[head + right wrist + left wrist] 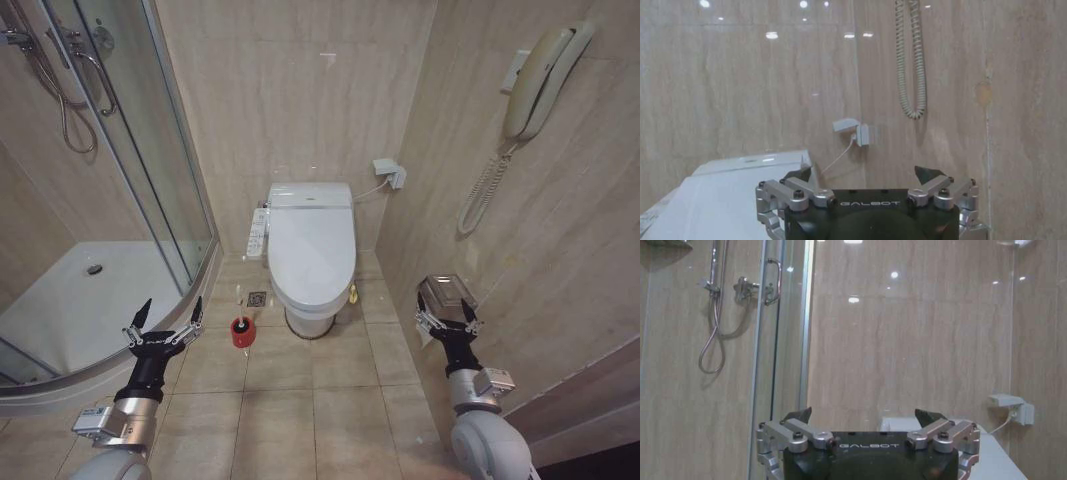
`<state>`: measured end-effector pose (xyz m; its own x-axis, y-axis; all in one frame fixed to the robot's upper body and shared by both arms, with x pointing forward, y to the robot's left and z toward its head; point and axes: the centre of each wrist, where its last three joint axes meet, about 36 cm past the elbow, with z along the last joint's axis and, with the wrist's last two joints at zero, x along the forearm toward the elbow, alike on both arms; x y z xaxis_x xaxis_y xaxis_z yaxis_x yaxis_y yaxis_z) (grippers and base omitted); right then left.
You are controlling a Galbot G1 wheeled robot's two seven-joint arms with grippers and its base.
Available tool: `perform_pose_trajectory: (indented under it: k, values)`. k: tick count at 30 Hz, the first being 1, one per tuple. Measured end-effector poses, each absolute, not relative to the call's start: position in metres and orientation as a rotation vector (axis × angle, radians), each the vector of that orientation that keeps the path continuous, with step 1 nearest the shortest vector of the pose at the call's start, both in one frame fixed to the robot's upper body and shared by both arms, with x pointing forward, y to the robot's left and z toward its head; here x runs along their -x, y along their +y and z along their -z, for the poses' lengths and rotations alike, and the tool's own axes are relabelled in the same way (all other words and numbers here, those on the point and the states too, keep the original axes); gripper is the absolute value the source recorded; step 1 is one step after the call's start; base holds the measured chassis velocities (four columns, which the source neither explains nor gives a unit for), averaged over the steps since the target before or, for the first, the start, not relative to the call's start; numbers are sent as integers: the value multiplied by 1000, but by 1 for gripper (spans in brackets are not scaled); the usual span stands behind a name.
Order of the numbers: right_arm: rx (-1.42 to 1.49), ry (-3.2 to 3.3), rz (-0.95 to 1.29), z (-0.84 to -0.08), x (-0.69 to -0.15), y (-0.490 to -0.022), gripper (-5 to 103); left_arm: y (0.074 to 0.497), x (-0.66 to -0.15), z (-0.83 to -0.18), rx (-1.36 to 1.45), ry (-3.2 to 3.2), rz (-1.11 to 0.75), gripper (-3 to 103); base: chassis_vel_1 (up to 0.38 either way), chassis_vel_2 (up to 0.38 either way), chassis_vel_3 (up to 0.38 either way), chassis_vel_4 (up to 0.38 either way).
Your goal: Open the toilet lid, clean the toilet bowl with a toilet brush, close the toilet lid, and flush.
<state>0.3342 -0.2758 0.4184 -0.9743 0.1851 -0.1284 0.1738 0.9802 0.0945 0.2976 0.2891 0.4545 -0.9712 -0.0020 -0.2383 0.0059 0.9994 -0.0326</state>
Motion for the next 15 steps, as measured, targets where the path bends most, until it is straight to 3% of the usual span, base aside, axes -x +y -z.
perform_pose_trajectory:
  k: [15]
  values:
    - [-272,2990,-125,-418,-334,-276,100,289,-298,-455,-3,2901,48,100,0,0,0,0]
